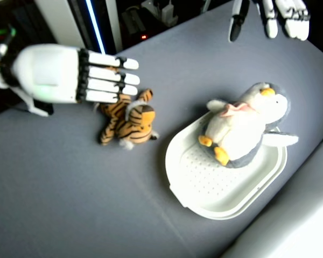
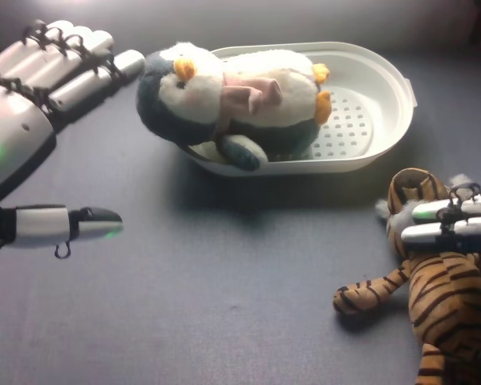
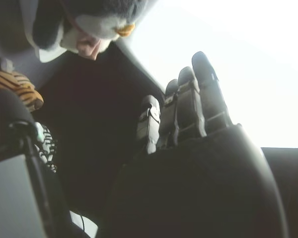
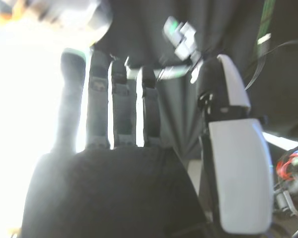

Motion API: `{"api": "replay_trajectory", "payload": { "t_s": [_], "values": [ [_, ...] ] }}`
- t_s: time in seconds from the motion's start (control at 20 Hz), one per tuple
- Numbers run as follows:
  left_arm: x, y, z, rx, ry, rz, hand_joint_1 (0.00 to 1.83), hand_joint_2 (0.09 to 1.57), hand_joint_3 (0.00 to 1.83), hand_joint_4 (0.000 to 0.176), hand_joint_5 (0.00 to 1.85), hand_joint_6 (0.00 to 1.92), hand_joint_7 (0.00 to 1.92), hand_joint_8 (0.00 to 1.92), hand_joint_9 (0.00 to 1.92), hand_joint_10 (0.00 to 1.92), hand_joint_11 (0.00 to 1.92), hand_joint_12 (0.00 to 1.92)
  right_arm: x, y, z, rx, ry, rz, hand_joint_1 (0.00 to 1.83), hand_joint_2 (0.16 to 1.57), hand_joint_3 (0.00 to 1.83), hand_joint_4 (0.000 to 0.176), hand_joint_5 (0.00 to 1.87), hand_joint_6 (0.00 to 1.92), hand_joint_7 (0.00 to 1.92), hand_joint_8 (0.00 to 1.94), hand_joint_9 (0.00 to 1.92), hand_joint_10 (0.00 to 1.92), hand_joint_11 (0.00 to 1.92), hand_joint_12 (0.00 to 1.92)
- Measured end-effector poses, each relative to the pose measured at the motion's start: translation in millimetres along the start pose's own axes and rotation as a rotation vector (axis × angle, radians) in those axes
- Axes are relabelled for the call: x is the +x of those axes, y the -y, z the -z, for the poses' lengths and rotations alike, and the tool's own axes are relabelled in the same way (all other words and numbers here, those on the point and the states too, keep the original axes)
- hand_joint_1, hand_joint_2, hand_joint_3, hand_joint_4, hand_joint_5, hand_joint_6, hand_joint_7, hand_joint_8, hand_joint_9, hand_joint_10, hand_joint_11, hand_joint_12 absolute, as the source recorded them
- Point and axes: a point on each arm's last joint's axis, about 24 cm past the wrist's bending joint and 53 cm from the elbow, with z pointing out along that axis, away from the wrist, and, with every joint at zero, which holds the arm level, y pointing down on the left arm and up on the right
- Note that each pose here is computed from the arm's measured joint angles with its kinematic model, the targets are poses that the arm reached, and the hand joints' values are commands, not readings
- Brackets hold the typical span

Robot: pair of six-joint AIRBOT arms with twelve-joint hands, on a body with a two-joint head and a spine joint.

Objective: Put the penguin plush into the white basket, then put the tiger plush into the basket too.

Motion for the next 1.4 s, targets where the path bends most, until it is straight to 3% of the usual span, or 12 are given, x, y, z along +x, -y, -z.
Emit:
{"api": "replay_trajectory", "payload": {
  "t_s": [0.2,0.25,0.35,0.4,0.45,0.5,0.7,0.8,0.9,1.0,1.25,1.4],
  "values": [
    [4.2,-1.1,2,-0.006,-0.005,0.014,0.74,0.85,0.0,0.122,0.13,0.0,0.08,0.0,0.08,0.0,0.0,0.33,15,35.5,-12,0.111,-0.083,0.046,0.88,1.1,0.0,0.099,0.31,0.0,0.28,0.01,0.37,0.01,0.38,0.07],
    [6.4,-1.7,2,-0.009,-0.009,0.019,0.74,0.86,0.0,0.139,0.12,0.0,0.06,0.0,0.05,0.0,0.0,0.26,19,42.5,-18,0.125,-0.1,0.058,0.92,1.08,0.0,0.099,0.33,0.0,0.34,0.0,0.41,0.01,0.39,0.1],
    [11.4,-3.5,3,-0.017,-0.02,0.03,0.97,0.87,0.0,0.146,0.13,0.0,0.05,0.0,0.01,0.0,0.0,0.05,20,46.9,-30,0.125,-0.106,0.067,1.03,1.05,0.0,0.047,0.43,0.01,0.49,0.01,0.58,0.0,0.33,0.57],
    [14.0,-1.6,4,-0.012,-0.026,0.033,1.07,0.88,0.0,0.168,0.08,0.0,0.01,0.0,0.01,0.0,0.09,0.04,22,48.0,-36,0.12,-0.101,0.054,1.21,1.17,0.01,0.0,0.78,0.81,0.82,1.16,0.71,1.03,0.5,1.44],
    [14.1,-1.7,4,-0.013,-0.026,0.035,1.07,0.88,0.0,0.168,0.08,0.0,0.01,0.0,0.01,0.0,0.09,0.04,22,48.0,-36,0.119,-0.097,0.05,1.21,1.17,0.01,0.0,0.78,0.81,0.82,1.16,0.71,1.03,0.5,1.44],
    [13.4,-2.2,4,-0.014,-0.023,0.039,1.06,0.89,0.0,0.157,0.07,0.0,0.0,0.0,0.0,0.0,0.07,0.04,18,47.3,-37,0.116,-0.083,0.042,1.19,1.26,0.0,0.0,0.8,1.11,0.65,1.66,0.64,1.62,0.59,1.68],
    [12.4,-3.3,8,-0.02,-0.018,0.042,1.08,0.89,0.01,0.165,0.07,0.01,0.0,0.0,0.0,0.0,0.04,0.03,-12,33.6,-28,0.098,-0.012,0.06,1.2,1.22,0.0,0.0,0.86,1.05,0.72,1.56,0.65,1.57,0.62,1.71],
    [12.7,-5.3,9,-0.027,-0.018,0.047,1.05,0.88,0.0,0.156,0.09,0.01,0.0,0.0,0.0,0.0,0.06,0.04,-52,5.6,-17,0.038,0.112,0.123,1.17,1.22,0.0,0.0,0.81,1.15,0.76,1.44,0.63,1.39,0.6,1.72],
    [13.4,-4.3,10,-0.021,-0.018,0.047,1.03,0.89,0.0,0.156,0.09,0.01,0.0,0.0,0.0,0.0,0.07,0.05,-78,-16.2,-14,-0.04,0.215,0.144,1.21,1.22,0.0,0.0,0.82,1.01,0.76,1.57,0.67,1.64,0.65,1.88],
    [15.5,-3.2,10,-0.018,-0.018,0.059,0.96,0.87,0.0,0.144,0.13,0.0,0.05,0.0,0.02,0.0,0.01,0.4,-102,-31.9,-15,-0.095,0.314,0.198,1.21,1.17,0.0,0.0,0.95,0.99,0.83,1.3,0.72,1.18,0.56,1.57],
    [15.9,-3.1,10,-0.017,-0.02,0.06,0.93,0.86,0.0,0.148,0.14,0.0,0.07,0.0,0.06,0.01,0.0,0.6,-151,-17.7,-62,-0.087,0.441,0.198,1.35,1.15,0.0,0.0,0.82,1.2,0.95,1.05,0.82,1.29,0.39,1.43],
    [17.4,-3.0,8,-0.014,-0.029,0.058,0.94,0.86,0.0,0.159,0.13,0.0,0.06,0.0,0.03,0.0,0.0,0.52,-170,5.3,-105,-0.004,0.425,0.196,1.35,1.15,0.0,0.0,0.84,1.18,0.88,1.06,0.9,1.21,0.8,1.12]
  ]
}}
